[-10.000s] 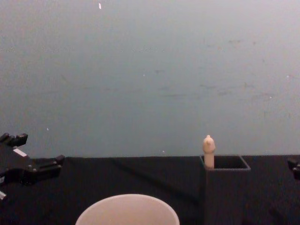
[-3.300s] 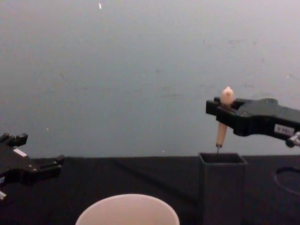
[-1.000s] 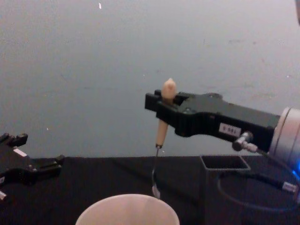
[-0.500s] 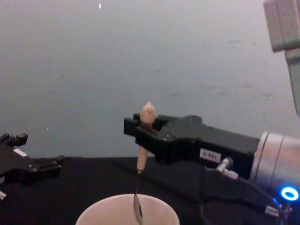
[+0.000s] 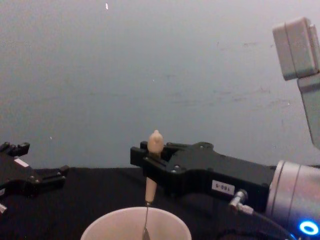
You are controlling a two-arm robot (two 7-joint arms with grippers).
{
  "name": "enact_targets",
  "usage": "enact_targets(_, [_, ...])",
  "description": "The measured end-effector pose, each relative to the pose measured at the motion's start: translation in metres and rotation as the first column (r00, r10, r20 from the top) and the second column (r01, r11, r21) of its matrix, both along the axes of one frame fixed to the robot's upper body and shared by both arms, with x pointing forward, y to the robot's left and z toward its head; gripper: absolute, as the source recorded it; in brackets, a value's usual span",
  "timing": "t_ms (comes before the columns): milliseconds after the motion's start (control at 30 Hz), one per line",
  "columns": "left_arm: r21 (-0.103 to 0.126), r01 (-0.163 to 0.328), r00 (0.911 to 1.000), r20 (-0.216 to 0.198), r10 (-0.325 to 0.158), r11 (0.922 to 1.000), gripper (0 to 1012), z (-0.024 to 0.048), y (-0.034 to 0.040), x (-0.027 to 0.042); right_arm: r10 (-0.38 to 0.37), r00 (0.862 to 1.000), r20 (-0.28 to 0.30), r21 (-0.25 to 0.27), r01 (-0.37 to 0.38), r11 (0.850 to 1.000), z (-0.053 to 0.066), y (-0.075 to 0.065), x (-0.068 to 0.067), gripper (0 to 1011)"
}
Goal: Pick up the stirring spoon with one hand, stir inside the cup, then place it back in its original position.
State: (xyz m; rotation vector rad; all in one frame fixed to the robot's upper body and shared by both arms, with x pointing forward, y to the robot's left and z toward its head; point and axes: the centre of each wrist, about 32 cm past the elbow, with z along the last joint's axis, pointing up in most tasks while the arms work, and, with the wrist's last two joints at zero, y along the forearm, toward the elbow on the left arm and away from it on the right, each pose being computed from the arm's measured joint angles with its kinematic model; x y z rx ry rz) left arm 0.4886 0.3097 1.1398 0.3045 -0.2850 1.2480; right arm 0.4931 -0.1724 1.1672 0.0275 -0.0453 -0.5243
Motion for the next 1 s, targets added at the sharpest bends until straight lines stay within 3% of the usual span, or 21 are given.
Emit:
enact_targets(533, [0.000,0.000,1.0000,0.000,0.000,1.0000,1001,0.0000,0.0000,0.0000,0.000,1.000,-0.004,-0.027,0.000,1.000,-0.008,-0.004,-0.006,164])
enact_targets(1000, [0.000,0.000,1.0000,0.000,0.000,1.0000,1001,0.0000,0.0000,0.0000,0.029,1.000,-0.010,-0.030,-0.029,0.999,-0.007,-0.001,-0.012,164])
